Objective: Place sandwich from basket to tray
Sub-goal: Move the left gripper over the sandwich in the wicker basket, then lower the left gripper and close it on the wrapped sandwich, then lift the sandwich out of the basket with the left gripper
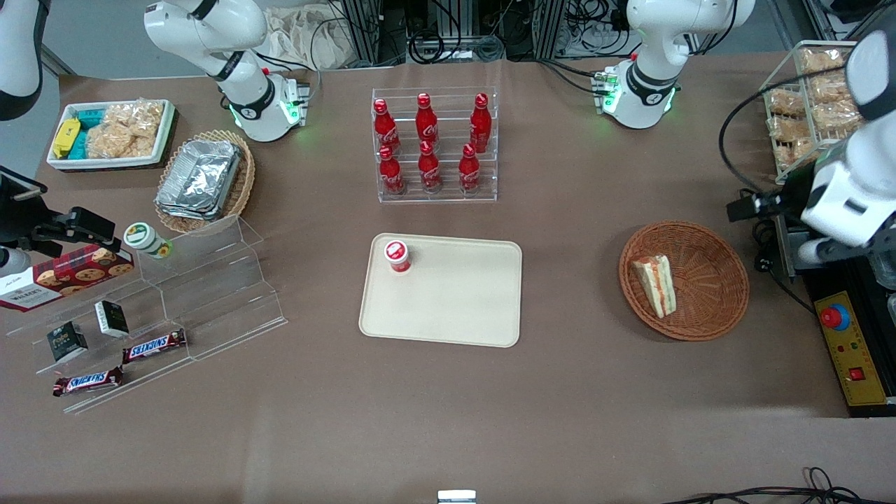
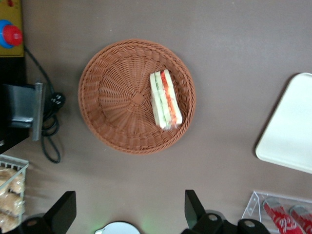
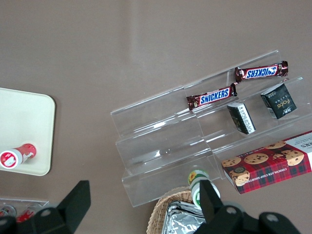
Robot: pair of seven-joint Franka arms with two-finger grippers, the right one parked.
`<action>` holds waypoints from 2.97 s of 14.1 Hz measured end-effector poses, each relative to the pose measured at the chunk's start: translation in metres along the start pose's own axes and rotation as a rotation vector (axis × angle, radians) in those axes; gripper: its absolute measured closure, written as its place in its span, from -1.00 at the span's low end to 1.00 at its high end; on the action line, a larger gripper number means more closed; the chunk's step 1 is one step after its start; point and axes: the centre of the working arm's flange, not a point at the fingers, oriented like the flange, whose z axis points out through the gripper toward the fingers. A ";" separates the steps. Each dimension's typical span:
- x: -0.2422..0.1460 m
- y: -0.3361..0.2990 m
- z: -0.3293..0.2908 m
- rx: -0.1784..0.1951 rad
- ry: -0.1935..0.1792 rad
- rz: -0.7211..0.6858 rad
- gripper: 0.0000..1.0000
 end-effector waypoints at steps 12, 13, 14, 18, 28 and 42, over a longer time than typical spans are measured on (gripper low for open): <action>0.049 0.038 0.205 0.010 -0.025 -0.190 -1.00; 0.046 0.038 0.220 0.008 -0.020 -0.191 -1.00; 0.044 0.039 0.234 0.006 -0.014 -0.195 -1.00; 0.035 0.046 0.277 0.009 -0.016 -0.192 -1.00; 0.030 0.053 0.305 0.050 -0.021 -0.152 0.09; -0.012 0.066 -0.029 0.121 0.053 -0.020 0.44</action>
